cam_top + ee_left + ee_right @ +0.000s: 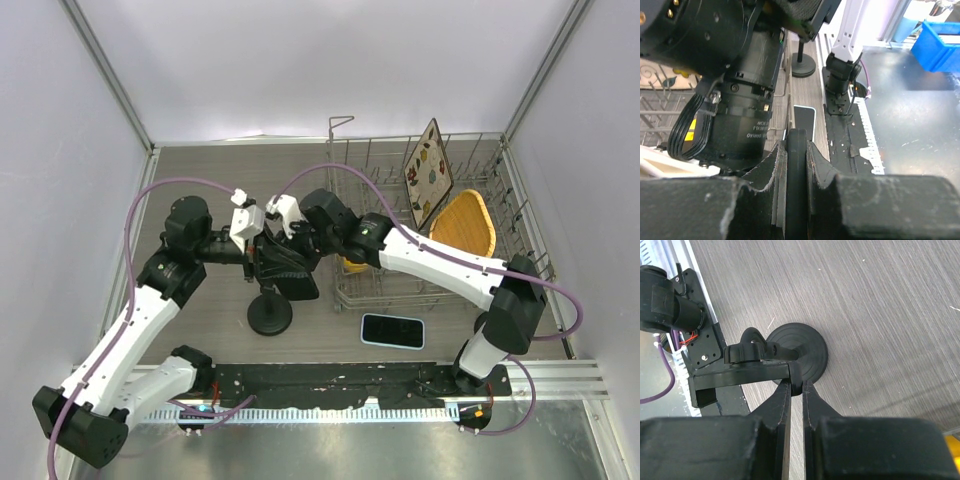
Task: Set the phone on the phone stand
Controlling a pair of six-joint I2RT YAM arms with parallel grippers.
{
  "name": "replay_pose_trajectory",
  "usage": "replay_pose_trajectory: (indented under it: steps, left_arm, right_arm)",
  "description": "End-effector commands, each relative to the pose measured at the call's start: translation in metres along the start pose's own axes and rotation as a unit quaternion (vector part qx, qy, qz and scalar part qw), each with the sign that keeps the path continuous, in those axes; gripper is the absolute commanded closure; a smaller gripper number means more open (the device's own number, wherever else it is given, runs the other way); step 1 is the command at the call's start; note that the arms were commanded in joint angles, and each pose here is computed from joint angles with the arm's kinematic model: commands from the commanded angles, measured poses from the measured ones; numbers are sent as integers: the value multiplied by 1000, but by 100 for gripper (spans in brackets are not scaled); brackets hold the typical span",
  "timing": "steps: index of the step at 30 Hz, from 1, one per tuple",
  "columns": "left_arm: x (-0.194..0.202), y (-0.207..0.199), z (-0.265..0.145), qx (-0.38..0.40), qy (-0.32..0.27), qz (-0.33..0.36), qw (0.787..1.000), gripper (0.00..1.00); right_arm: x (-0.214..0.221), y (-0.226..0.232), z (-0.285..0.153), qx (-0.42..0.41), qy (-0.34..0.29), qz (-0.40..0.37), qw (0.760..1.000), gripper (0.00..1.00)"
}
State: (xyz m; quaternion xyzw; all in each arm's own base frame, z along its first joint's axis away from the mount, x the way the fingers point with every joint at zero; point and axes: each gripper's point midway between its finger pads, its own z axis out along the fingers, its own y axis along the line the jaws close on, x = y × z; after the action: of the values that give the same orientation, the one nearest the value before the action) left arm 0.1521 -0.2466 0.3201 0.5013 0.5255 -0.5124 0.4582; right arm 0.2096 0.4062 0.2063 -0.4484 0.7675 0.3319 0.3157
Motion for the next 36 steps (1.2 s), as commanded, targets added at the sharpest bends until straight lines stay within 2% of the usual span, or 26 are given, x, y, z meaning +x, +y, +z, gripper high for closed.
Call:
replay_pose_trajectory:
  steps: [1,7,20,23,27,28,30,31,33,34,36]
  left_arm:
    - [-6,6,-1,-9,10,49,999,100]
    - [1,17,4,-2,24,37,999,100]
    - [12,25,0,-30,45,43,998,100]
    - [15,33,-7,-74,60,46,994,100]
    - [19,56,-27,-200,77,30,976,100]
    - [18,74,-45,-285,83,25,955,100]
    - [24,89,-65,-375,80,-29,923,100]
    - [30,96,-82,-430,87,-39,898,100]
    - [43,100,-107,-504,91,-69,856,100]
    - [48,106,-140,-589,88,-69,800,100]
    - [52,104,-151,-611,91,-70,783,100]
  right_arm:
    - [-26,23,-11,-57,-29,-18,998,99]
    - [-19,27,-13,-83,-13,-32,996,99]
    - [-16,17,-18,-81,-10,-34,996,99]
    - [-19,11,-20,-58,-17,-19,998,99]
    - [-33,-5,-23,6,-73,34,997,99]
    - [-38,-22,-26,63,-95,52,992,99]
    - [-44,-23,-29,105,-130,86,982,99]
    - [-45,-41,-34,169,-148,104,969,100]
    - [-44,-37,-37,208,-175,147,951,100]
    - [-42,-55,-49,290,-199,161,922,99]
    - [-33,-34,-44,331,-206,165,906,99]
